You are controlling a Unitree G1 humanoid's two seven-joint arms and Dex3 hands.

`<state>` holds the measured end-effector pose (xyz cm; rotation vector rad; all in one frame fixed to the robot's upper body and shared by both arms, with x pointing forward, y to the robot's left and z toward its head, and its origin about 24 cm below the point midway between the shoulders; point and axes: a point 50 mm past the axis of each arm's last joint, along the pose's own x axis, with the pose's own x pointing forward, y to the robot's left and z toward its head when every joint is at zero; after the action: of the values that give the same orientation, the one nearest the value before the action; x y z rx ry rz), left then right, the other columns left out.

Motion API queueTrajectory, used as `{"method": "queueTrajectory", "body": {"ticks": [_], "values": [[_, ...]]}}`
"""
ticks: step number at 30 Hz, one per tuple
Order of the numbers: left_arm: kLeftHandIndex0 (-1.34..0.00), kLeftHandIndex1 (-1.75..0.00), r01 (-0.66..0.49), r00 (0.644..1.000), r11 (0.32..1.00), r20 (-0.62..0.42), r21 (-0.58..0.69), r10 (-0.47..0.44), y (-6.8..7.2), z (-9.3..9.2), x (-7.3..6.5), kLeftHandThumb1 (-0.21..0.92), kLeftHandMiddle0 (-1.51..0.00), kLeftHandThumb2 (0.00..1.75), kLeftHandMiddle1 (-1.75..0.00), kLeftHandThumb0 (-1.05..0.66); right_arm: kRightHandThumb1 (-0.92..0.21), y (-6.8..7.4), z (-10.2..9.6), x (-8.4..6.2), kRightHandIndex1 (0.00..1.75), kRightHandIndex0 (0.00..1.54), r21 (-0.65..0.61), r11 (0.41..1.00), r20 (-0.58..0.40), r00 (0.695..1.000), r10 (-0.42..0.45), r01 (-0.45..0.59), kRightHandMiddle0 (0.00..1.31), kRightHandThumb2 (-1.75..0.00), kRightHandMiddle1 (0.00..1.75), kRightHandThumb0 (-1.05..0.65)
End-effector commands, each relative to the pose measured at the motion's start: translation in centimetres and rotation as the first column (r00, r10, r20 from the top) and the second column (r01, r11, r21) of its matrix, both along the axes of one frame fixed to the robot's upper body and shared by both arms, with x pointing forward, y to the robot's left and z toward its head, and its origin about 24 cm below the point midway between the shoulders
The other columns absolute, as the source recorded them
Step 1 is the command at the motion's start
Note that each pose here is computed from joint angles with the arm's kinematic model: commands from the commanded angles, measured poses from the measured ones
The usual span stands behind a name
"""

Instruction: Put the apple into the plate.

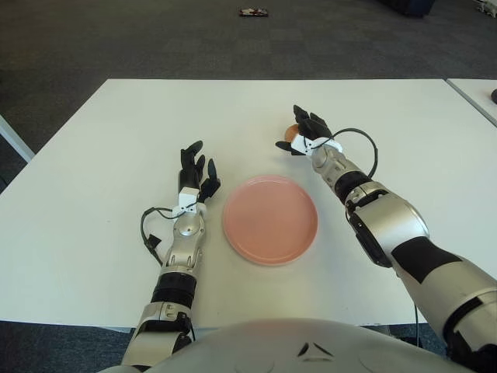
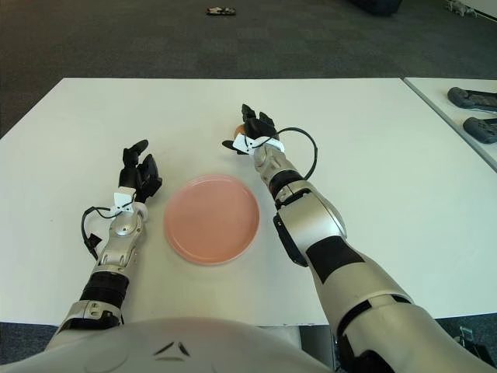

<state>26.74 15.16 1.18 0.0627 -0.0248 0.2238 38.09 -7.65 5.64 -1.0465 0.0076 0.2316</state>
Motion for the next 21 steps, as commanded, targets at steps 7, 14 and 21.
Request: {"method": "queueTrajectory", "body": {"ticks": [7,14,21], "values": [[0.00,-0.91,0.002,1.000,1.000,0.024,0.008,-0.002,-0.2,0.5,0.3,0.92,-0.45,0.78,-0.02,-0.72,-0.92,0.4,-0.9,-0.4,0.00,0.00,-0.109,0.993,-0.043,0.998,0.046,-0.051,0.01,-0.57,0.01,-1.05],[0.00,-0.92,-0.002,1.000,1.000,0.024,0.008,0.002,-0.2,0.4,0.3,0.92,-0.45,0.78,-0.02,-0.73,-0.92,0.5,-1.4,-0.7,0.00,0.00,-0.129,0.989,-0.071,0.996,0.062,-0.070,0.02,-0.60,0.02,-1.05],[0.00,-0.92,-0.006,1.000,1.000,0.025,0.008,0.005,-0.2,0.4,0.2,0.92,-0.45,0.78,-0.02,-0.72,-0.92,0.5,-1.9,-0.9,0.00,0.00,-0.142,0.986,-0.094,0.993,0.071,-0.084,0.02,-0.60,0.03,-1.05]]}}
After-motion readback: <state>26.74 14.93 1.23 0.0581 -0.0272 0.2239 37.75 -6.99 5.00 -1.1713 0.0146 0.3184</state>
